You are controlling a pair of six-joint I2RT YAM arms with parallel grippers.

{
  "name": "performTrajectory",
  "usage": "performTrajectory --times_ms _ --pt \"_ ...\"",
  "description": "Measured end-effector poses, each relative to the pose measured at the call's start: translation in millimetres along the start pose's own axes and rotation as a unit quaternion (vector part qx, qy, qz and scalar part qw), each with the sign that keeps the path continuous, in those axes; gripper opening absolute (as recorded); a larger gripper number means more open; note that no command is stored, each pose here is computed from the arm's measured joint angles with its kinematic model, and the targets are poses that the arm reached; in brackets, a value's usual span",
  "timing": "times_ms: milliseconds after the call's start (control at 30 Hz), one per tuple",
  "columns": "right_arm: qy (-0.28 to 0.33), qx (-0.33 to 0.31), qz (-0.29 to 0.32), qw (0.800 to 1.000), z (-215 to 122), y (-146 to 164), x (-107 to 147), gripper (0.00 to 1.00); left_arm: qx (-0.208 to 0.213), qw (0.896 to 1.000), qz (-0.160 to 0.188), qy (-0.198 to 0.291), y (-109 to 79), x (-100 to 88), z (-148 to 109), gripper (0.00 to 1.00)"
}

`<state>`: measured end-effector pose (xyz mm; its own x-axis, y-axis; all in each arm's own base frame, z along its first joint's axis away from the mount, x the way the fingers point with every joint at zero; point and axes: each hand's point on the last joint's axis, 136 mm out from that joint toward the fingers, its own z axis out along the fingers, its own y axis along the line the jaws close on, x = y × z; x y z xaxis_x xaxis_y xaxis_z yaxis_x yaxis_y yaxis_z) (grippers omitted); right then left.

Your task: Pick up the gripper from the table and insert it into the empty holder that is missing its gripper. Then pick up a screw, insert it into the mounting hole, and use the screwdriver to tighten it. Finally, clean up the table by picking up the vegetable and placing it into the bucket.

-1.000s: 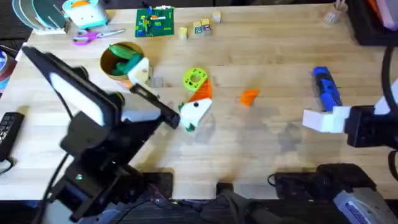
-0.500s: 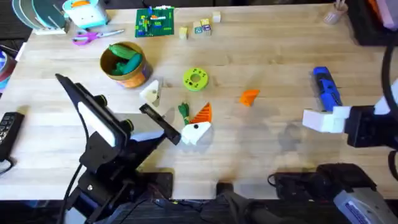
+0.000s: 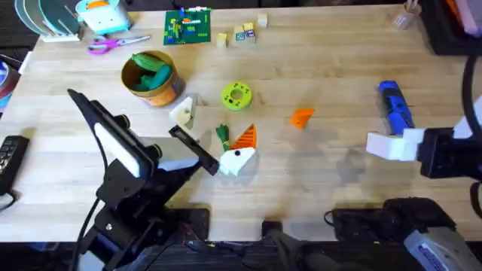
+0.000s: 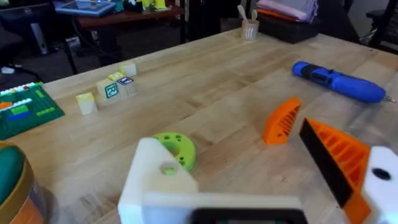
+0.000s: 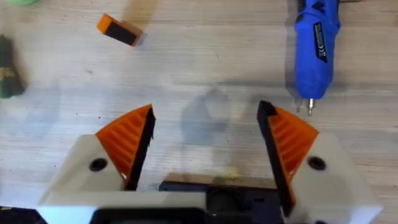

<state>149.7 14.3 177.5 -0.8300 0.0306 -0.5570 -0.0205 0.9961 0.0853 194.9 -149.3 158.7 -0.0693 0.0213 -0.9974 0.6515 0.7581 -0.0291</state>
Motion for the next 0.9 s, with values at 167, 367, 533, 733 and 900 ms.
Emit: performTrajectory --times_ms 167,367,533,733,900 --pt "0.0 0.0 0.0 1.0 0 0 0 0.994 0.0 1.0 0.0 0.0 0.0 0.0 0 0.992" --pt "0.0 0.0 0.0 1.0 0 0 0 0.993 0.0 1.0 0.0 0.0 0.0 0.0 0 0.992" --pt "-0.001 -0.001 0.004 1.0 0 0 -1 0.993 0.0 1.0 0.0 0.0 -0.1 0.0 0 0.992" --pt "-0.038 -0.044 0.069 0.996 -1 15 -20 0.993 0.0 1.0 0.0 0.0 -0.1 0.0 0 0.992" --pt "-0.08 -0.081 0.091 0.989 -5 26 -44 0.994 0.0 1.0 0.0 0.0 -0.1 0.0 0 0.992"
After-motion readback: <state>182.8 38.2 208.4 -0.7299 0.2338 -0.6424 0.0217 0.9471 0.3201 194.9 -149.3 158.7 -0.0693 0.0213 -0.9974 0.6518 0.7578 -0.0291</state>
